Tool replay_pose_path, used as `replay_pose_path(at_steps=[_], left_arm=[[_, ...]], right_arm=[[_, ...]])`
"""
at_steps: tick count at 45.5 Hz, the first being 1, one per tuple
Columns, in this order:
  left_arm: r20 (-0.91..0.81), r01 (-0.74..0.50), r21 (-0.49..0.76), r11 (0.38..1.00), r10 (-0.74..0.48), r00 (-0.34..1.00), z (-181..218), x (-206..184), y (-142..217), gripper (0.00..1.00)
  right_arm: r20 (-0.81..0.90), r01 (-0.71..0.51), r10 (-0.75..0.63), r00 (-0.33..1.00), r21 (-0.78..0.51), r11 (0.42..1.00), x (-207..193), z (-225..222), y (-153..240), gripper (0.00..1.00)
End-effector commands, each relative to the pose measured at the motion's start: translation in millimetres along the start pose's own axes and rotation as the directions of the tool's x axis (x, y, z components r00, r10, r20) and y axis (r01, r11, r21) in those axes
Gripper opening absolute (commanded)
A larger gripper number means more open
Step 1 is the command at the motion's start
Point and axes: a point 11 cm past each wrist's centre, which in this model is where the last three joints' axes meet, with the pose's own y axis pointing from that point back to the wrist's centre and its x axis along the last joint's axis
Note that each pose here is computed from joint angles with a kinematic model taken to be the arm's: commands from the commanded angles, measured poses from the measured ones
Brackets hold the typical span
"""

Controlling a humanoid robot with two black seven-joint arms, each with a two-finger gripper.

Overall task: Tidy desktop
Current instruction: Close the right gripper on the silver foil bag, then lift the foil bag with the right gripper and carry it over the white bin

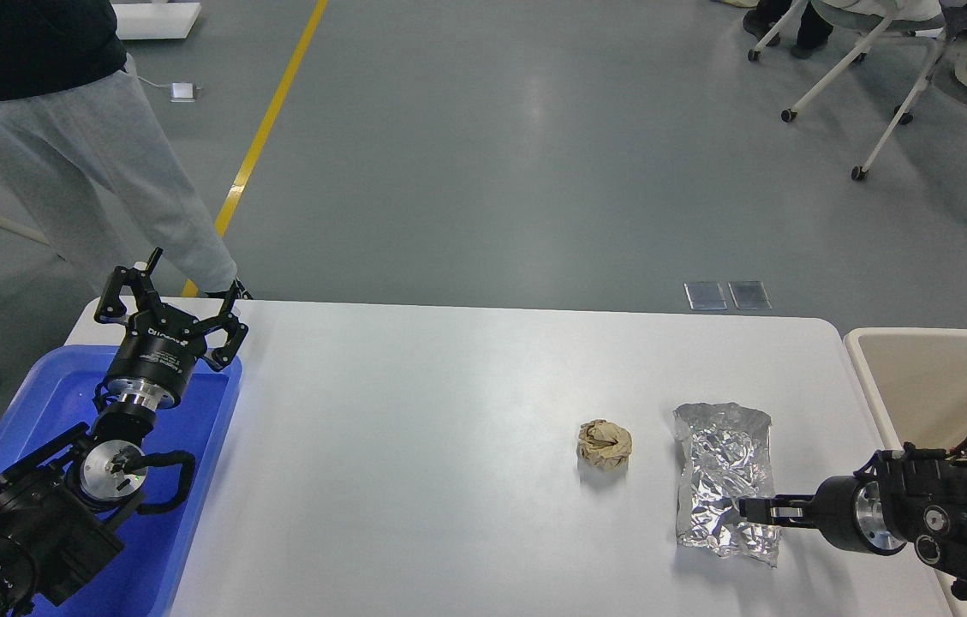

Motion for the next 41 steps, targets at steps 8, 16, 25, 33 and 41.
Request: replay_pose_path(at_steps=[8,16,25,33,41], left_arm=[[0.0,0.001,0.0,1.0,-0.001,1.0,0.0,-0.1,0.0,1.0],[0.0,0.001,0.001,1.0,-0.001,1.0,-0.1,-0.1,0.0,1.0],[0.0,0.001,0.0,1.0,-0.001,1.0,0.0,-0.1,0.0,1.0],[0.0,0.001,0.0,1.0,-0.001,1.0,0.0,-0.1,0.0,1.0],[0.001,-0.001,0.001,1.0,0.001,1.0,-0.1,0.1,0.0,1.0]], right_arm=[[-0.001,0.001,-0.001,1.0,-0.03,1.0,-2.0,12.8,0.4,0.0],[-0.002,0.002,-0.002,1.0,-0.018,1.0,-2.5,11.5,0.3,0.0],[-0.007,-0.01,0.01,1.0,-0.001,1.0,5.9,5.6,1.1,0.0],[-0.022,-0.043,0.044,0.999,0.014,0.999,30.0,1.8,17.6,0.0],[-0.052,-0.098,0.099,0.994,0.017,0.995,78.7,1.3,58.9,0.0]])
